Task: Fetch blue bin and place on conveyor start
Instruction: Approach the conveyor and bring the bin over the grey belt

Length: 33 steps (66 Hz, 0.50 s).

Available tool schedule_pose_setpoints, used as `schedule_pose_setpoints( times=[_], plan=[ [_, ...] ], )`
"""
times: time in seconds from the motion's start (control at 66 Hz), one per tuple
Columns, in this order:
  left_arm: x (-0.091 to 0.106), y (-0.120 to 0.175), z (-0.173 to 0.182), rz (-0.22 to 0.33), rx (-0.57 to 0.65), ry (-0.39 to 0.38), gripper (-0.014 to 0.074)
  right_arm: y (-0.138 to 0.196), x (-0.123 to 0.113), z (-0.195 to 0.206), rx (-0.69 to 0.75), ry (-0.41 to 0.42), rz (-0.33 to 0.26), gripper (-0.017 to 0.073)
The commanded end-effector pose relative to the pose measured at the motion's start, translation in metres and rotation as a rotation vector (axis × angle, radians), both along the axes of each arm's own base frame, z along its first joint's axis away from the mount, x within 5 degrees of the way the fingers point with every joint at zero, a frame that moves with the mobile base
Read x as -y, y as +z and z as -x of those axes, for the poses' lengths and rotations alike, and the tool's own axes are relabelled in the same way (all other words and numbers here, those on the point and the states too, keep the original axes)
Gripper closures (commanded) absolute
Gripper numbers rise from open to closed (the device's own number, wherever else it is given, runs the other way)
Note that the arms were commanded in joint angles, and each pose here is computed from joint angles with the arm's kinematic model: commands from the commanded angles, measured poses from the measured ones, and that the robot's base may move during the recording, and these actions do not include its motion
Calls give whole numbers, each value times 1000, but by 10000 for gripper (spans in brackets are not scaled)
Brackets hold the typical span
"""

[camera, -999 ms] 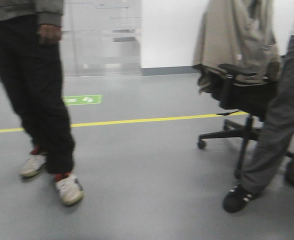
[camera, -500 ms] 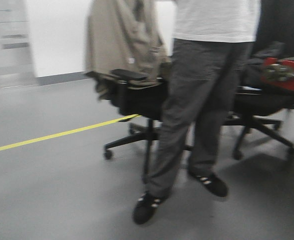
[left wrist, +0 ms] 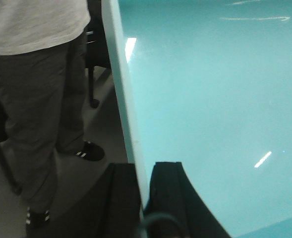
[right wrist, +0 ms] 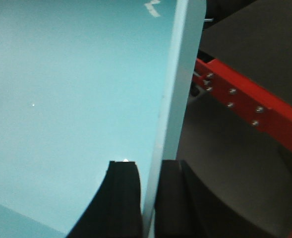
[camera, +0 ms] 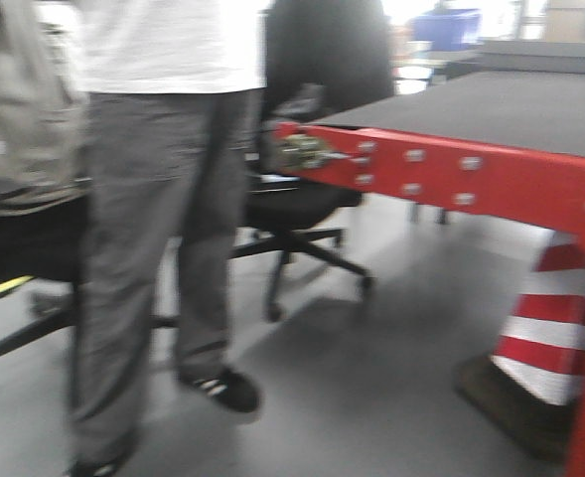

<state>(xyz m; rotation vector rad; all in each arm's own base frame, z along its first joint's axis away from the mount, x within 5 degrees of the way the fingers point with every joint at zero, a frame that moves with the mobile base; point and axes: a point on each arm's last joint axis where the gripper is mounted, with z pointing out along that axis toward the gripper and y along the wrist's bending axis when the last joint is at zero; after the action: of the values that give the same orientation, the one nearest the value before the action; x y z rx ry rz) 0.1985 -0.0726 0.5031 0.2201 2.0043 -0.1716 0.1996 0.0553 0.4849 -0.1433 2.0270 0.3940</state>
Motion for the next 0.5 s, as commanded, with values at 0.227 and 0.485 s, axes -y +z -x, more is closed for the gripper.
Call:
schedule_pose_setpoints(
  times=[0.227, 0.485],
  plan=[
    [-19, 8, 0, -169, 92, 106, 704, 6, 11, 3, 69, -55, 96, 711],
    [-19, 8, 0, -175, 94, 110, 704, 6, 11, 3, 69, -55, 96, 711]
  ],
)
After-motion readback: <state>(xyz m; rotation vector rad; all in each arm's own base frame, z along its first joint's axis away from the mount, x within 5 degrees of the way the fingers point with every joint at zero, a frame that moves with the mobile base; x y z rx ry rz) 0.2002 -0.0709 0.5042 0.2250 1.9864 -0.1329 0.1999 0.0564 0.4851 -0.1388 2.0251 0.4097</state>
